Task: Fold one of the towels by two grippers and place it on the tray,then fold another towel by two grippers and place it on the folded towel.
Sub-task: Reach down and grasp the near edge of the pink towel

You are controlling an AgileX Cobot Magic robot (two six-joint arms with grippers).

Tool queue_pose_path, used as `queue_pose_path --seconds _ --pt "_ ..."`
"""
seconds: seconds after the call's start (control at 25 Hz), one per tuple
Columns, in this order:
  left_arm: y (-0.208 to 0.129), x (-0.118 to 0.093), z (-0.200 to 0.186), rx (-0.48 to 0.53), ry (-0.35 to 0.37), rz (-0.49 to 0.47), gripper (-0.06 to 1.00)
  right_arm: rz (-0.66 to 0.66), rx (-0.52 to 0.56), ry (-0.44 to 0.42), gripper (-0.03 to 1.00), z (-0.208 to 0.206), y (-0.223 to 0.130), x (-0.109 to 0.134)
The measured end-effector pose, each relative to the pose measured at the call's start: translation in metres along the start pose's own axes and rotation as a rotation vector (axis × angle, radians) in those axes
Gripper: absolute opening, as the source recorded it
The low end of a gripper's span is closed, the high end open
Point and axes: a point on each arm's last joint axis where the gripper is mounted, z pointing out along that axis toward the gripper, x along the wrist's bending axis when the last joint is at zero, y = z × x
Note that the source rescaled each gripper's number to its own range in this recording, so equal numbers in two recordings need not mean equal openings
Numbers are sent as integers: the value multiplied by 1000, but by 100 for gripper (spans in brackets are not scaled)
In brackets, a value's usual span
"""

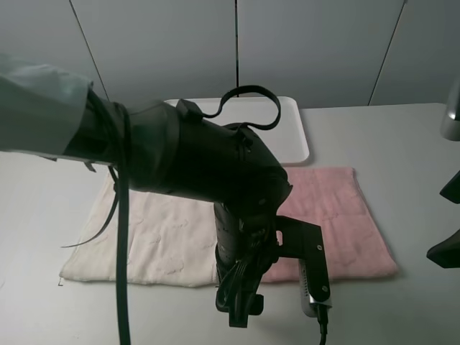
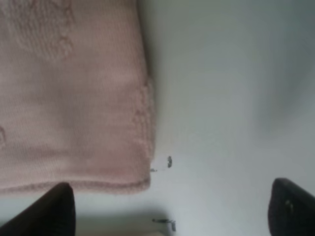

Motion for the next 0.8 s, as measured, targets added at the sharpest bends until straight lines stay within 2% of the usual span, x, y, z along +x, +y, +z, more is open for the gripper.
queue_pose_path --seconds 0.28,0.64,0.8 --pt "5 0 12 23 -13 6 100 -25 13 21 100 6 -3 3" --pt "5 -2 23 58 -32 12 99 -69 -28 19 100 6 0 2" --pt "6 -2 23 59 -33 10 99 -150 -26 31 100 8 5 7"
